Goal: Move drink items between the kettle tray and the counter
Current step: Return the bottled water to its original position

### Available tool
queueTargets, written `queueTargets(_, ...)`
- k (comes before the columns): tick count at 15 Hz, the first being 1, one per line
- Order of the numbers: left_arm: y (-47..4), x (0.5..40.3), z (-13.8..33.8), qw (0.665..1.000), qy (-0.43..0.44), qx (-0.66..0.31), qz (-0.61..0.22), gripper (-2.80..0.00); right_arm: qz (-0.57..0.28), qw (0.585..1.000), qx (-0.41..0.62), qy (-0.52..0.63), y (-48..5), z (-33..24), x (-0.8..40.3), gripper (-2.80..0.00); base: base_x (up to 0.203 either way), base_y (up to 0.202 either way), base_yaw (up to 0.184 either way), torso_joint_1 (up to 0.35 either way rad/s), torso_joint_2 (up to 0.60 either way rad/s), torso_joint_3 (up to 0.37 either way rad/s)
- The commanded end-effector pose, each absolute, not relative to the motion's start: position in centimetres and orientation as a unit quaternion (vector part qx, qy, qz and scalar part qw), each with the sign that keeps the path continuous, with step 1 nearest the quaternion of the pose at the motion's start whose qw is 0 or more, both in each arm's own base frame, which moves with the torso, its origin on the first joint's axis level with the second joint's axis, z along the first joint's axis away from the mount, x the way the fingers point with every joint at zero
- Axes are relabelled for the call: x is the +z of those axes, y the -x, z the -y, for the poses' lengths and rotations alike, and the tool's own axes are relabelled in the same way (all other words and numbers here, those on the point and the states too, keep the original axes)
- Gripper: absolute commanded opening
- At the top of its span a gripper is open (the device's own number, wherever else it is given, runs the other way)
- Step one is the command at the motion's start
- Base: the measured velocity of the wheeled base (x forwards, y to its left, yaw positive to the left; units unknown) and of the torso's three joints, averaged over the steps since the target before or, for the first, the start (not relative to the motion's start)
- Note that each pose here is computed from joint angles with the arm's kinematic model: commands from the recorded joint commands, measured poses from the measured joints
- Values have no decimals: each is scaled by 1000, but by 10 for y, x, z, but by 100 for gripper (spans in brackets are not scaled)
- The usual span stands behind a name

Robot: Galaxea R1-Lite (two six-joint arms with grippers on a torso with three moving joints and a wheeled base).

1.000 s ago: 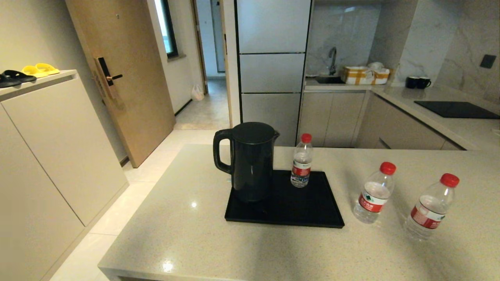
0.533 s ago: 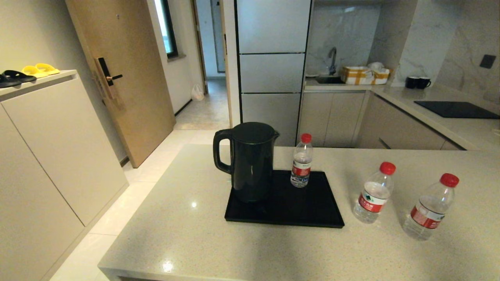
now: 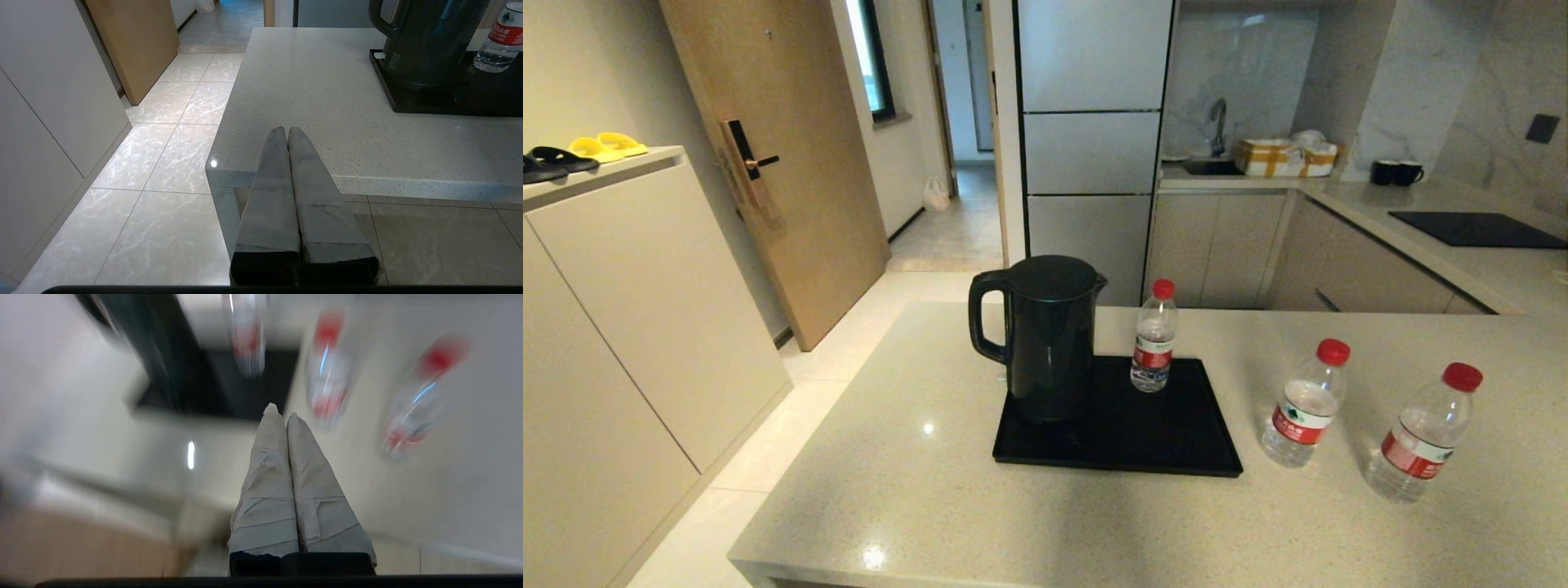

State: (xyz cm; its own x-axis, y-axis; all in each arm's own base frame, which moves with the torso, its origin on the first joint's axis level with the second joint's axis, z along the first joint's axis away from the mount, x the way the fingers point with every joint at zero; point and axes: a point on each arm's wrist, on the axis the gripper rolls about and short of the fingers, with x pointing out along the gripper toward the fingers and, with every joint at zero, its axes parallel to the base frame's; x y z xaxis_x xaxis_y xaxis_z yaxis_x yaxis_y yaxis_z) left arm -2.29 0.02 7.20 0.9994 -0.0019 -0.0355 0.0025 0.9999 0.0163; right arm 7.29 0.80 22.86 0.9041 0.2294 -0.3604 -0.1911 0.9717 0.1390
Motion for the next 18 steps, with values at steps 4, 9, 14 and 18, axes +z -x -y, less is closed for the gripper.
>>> queueTargets(4,23,72,0,1000,-8,-1,-17,-280,-354,921,156,-34,-182,-25,111,-280,0,0,0,0,0,0)
queueTargets(9,23,72,0,1000,-8,-1,-17,-280,-271,956,112,4,-235,-35,46,-280,0,0,0,0,0,0)
queueTargets(14,23,72,0,1000,-9,-1,-17,-280,-232,971,59,12,-241,-42,20,0,0,0,0,0,0,0)
queueTargets(18,23,72,0,1000,-9,-1,-17,-280,-212,976,38,-28,-241,-39,29,0,0,0,0,0,0,0)
